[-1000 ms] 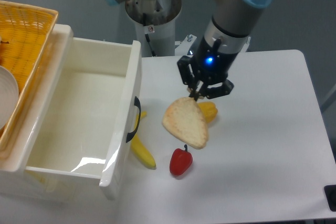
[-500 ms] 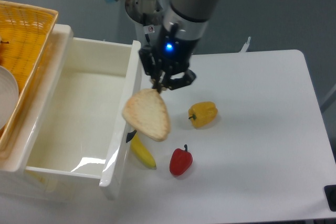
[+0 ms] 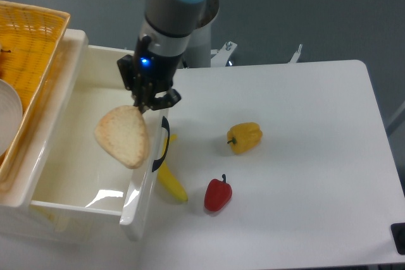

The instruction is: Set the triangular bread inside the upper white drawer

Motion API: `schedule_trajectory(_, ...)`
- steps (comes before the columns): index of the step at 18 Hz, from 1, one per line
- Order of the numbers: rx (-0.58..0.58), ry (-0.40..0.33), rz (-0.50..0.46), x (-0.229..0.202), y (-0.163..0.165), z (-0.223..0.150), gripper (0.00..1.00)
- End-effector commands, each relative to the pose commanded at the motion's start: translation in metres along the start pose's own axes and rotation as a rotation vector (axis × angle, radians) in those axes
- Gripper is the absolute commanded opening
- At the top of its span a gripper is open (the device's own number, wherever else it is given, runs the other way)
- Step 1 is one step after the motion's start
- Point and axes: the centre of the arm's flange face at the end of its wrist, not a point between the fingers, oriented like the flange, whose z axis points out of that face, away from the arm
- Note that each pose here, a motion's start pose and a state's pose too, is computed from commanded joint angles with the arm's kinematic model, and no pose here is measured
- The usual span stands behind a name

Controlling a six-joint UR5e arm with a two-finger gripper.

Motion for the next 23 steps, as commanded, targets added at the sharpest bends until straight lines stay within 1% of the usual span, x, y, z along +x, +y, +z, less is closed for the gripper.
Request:
schedule_trajectory(2, -0.013, 0.014, 0.006, 0.008, -0.002, 0.013, 0.03)
schedule_trajectory(5, -0.014, 0.004, 0.023, 0.011, -0.002, 0.027, 0.03)
schedule_trajectory(8, -0.013, 0.003, 0.026, 0.009, -0.003, 0.031, 0.06)
schedule_trajectory(9, -0.013, 0.003, 0.028, 0.009, -0.003, 0.031, 0.15)
schedule_trajectory(12, -0.01, 0.001, 0.042, 0.01, -0.005, 0.032, 0.66)
schedule_trajectory(13, -0.002, -0.01, 0.048, 0.009, -0.006, 0.032, 0.82)
schedule_trajectory(14, 0.004, -0.018, 0.055, 0.006, -0.008, 0.034, 0.93)
schedule_trajectory(15, 0.011, -0.026, 0.059, 0.006, -0.01, 0.034, 0.97)
schedule_trajectory(16, 0.015, -0.03, 0.068, 0.008, -0.012, 0.034, 0.99)
schedule_trajectory(18, 0.012, -0.024, 0.078, 0.012, -0.017, 0.039, 0.99)
schedule_trajectory(23, 0.01, -0.024, 0.079, 0.012, -0.017, 0.04, 1.0)
